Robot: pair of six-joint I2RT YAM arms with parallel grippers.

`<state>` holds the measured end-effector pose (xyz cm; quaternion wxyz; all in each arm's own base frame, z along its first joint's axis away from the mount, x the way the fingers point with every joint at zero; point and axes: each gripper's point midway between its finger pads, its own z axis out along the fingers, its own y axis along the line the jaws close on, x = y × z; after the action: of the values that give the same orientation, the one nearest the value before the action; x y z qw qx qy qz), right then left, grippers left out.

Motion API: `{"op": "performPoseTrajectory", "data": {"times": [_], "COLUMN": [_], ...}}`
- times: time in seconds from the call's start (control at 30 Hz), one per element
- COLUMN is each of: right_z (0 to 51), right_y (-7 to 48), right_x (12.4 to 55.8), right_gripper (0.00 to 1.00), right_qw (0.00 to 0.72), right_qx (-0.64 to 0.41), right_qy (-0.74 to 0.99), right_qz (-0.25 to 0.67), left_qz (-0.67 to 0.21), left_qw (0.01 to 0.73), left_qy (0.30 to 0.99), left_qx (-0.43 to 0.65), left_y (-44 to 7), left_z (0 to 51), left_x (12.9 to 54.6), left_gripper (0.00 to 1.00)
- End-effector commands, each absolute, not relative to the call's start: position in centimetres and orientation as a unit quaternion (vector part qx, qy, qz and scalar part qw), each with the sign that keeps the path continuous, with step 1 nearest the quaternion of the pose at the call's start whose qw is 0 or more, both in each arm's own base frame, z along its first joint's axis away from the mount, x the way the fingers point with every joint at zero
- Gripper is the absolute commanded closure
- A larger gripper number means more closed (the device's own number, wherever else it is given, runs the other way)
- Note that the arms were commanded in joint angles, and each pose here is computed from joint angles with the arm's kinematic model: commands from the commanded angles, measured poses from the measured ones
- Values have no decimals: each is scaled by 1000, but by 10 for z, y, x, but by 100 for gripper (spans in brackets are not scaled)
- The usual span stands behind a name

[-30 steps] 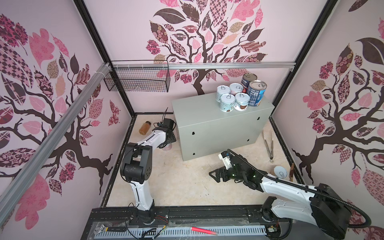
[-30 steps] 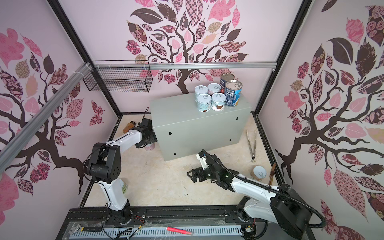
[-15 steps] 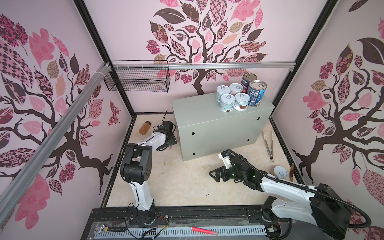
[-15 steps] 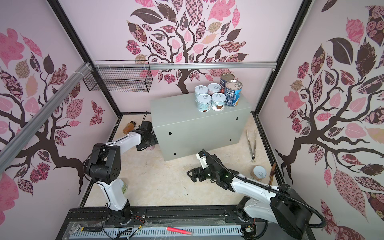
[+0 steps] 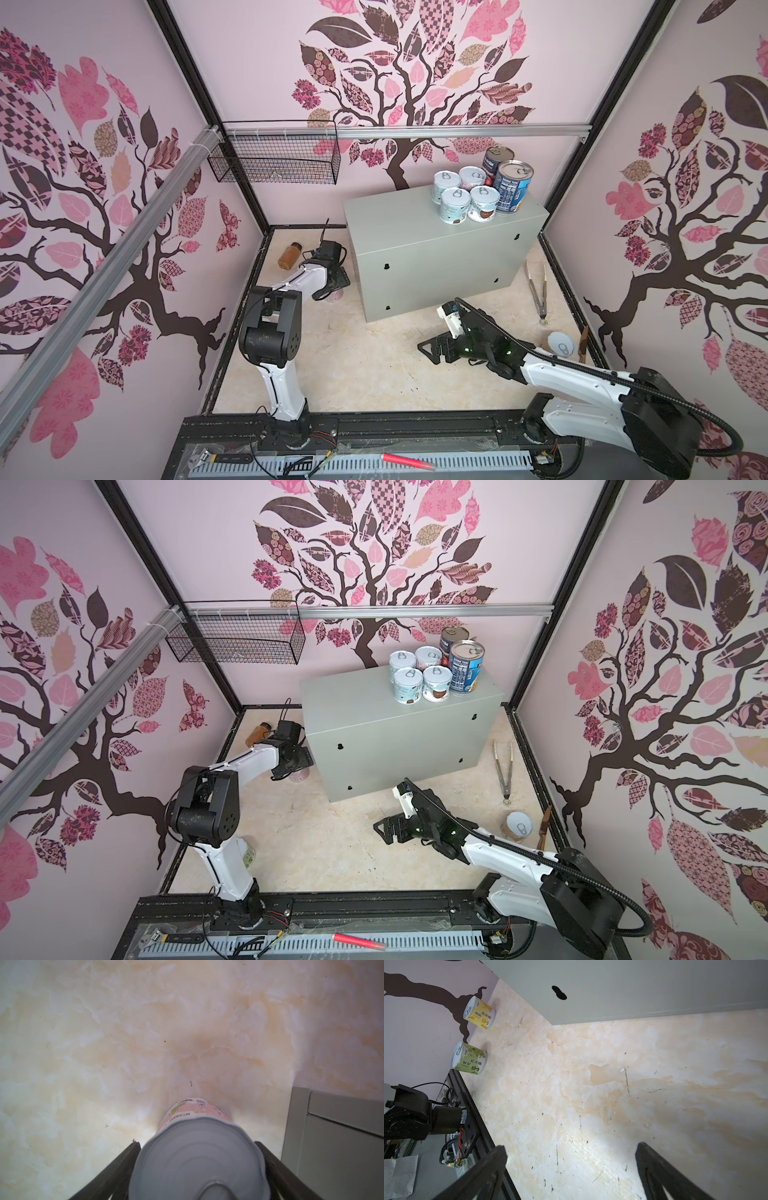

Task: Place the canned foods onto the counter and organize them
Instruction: 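Close the left gripper around the pink can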

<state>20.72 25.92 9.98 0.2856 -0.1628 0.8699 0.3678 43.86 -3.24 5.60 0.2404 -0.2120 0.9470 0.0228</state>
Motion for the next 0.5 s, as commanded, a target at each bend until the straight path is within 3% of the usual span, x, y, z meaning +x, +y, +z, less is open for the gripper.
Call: {"op": "performPoseTrajectory", "data": {"times": [0.0, 0.17, 0.47], "right_z": [108, 112, 123], "right_y": [260, 259, 256], "right_x": [207, 207, 207], "right_gripper": [0, 0, 0], "right_qw": [294, 298, 307], "right_qx": [-168, -171, -171], "right_qy": [866, 865, 863], "right_qz": [368, 366, 364], "left_qz": [22, 17, 9], "left_qw": [242, 240, 274], "left_qy": [947, 949, 941], "left_qx": [-209, -205, -199], "left_y": [-32, -34, -33], "left_z": [56, 58, 101], "left_x": [443, 442, 442], "left_gripper": [19, 32, 45]}}
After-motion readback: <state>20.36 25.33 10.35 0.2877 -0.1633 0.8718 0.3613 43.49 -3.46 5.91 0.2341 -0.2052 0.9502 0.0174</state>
